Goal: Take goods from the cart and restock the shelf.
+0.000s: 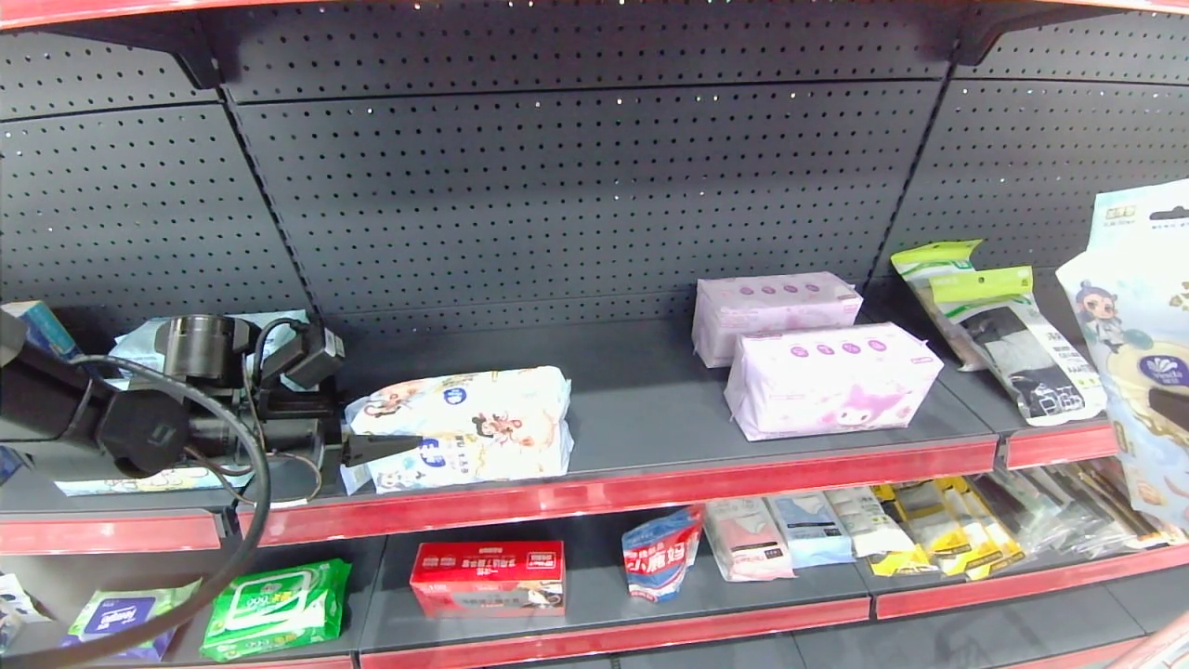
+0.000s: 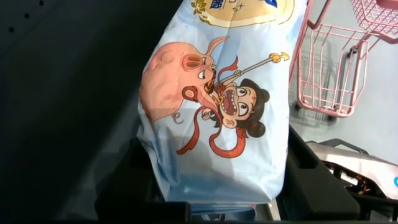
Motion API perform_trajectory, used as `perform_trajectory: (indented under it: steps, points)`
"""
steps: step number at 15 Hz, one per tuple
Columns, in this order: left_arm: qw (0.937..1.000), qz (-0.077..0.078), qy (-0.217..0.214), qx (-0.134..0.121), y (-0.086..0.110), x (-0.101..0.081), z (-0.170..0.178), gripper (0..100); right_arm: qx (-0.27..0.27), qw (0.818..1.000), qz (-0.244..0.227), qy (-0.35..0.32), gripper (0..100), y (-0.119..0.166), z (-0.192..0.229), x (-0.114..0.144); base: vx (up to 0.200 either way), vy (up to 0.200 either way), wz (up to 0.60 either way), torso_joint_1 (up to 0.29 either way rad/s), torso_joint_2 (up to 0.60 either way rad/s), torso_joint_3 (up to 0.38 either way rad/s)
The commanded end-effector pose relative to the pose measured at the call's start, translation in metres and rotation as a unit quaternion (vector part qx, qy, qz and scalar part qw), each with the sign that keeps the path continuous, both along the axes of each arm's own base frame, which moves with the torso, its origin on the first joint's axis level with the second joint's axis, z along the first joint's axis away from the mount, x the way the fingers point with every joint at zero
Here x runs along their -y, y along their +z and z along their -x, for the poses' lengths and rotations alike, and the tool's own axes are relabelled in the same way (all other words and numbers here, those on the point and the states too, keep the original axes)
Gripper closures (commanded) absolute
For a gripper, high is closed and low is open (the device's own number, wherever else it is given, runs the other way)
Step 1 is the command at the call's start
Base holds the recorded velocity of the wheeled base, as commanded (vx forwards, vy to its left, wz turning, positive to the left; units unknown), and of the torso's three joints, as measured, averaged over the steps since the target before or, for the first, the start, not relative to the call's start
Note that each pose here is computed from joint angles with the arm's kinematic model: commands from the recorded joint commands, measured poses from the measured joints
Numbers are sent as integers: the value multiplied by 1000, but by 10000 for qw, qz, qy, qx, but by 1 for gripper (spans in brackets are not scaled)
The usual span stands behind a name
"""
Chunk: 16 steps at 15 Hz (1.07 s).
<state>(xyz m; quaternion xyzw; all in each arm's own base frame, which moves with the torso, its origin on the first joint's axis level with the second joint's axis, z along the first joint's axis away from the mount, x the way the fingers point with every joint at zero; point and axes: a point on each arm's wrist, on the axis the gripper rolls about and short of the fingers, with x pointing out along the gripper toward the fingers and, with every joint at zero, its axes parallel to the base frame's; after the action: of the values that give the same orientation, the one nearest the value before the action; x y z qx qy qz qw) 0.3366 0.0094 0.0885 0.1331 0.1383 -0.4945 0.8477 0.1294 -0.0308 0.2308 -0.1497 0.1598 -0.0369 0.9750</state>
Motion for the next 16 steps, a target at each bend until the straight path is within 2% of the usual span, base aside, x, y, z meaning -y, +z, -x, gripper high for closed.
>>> perform_trajectory:
  steps: [1, 4, 8, 11, 16]
  points:
    - [10000, 1, 4, -30, -1, 0, 0, 100, -18, 10000, -2, 8, 100, -1, -1, 0, 0, 0, 0, 0, 0, 0]
    - [10000, 36, -40, -22, -2, 0, 0, 100, -11, 10000, 0, 1, 100, 0, -1, 0, 0, 0, 0, 0, 0, 0]
    - [10000, 4, -45, 14, -2, -1, 0, 100, -18, 10000, -2, 1, 100, 0, -1, 0, 0, 0, 0, 0, 0, 0]
    - [9999, -2, -42, 123, -1, -1, -1, 100, -26, 10000, -4, 1, 100, -1, -1, 0, 0, 0, 0, 0, 0, 0]
    - [10000, 35, -76, 49, -4, 0, 3, 100, -11, 10000, 0, 1, 100, 0, -1, 0, 0, 0, 0, 0, 0, 0]
